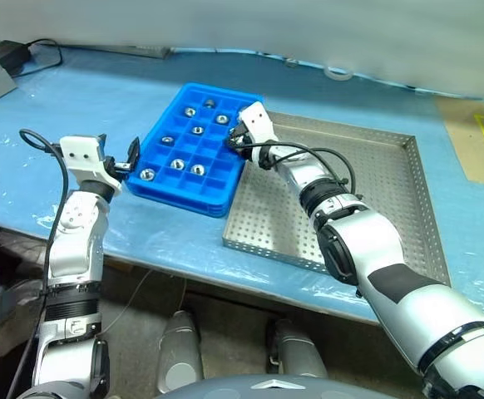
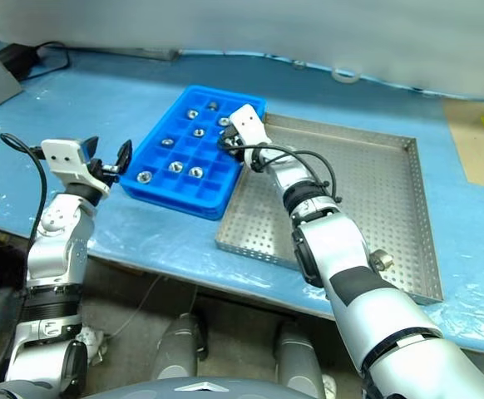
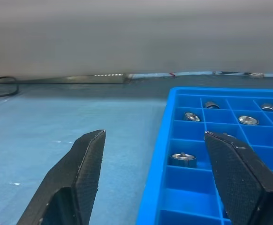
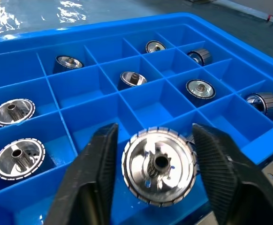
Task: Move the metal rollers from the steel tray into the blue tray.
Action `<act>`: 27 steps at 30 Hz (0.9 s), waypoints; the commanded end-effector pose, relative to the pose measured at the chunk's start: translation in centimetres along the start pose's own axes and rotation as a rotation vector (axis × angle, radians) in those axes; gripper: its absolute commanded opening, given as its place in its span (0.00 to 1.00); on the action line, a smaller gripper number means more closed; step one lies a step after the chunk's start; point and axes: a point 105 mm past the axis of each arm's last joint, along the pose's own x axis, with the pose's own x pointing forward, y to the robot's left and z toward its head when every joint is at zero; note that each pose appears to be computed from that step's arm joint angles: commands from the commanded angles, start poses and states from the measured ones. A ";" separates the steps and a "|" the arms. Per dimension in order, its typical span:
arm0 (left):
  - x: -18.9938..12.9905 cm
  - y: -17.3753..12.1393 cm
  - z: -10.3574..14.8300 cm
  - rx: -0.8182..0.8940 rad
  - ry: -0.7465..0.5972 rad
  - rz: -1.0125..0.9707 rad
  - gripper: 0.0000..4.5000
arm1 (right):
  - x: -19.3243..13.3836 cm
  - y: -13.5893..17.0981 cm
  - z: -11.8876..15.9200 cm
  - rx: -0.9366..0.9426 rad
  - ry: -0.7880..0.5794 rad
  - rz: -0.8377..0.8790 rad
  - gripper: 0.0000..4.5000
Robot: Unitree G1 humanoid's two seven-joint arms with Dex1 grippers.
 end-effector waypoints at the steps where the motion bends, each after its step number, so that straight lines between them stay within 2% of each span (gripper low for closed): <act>1: 0.7 -0.5 1.3 0.008 -0.042 -0.030 0.80 | -0.3 -1.1 2.1 0.017 -0.083 -0.023 0.83; 3: 1.0 -0.8 1.3 0.003 -0.043 -0.045 0.80 | -0.5 -1.3 2.2 0.035 -0.096 -0.022 0.98; 4: 1.2 -1.1 1.3 0.000 -0.046 -0.054 0.80 | -0.7 -1.6 2.4 0.047 -0.110 -0.019 0.99; 7: 1.9 -1.8 1.4 -0.019 -0.053 -0.087 0.80 | -1.4 -2.7 2.9 0.092 -0.157 -0.029 0.99; 9: 2.7 -3.5 1.4 -0.052 -0.060 -0.159 0.80 | -2.7 -4.4 3.1 0.120 -0.199 -0.031 0.99; 14: 3.7 -10.5 1.4 -0.125 -0.070 -0.509 0.80 | -8.3 -7.6 0.6 0.122 -0.188 0.067 0.99; 17: 3.7 -14.3 1.1 -0.145 -0.055 -0.708 0.80 | -13.5 -9.1 -2.0 0.113 -0.101 0.074 0.99; 21: 3.9 -17.5 0.8 -0.149 -0.043 -0.856 0.80 | -19.6 -10.1 -4.7 0.104 0.045 0.000 0.99; 27: 3.7 -20.3 0.3 -0.154 -0.042 -0.964 0.80 | -25.4 -7.7 -7.6 0.142 0.271 0.024 0.99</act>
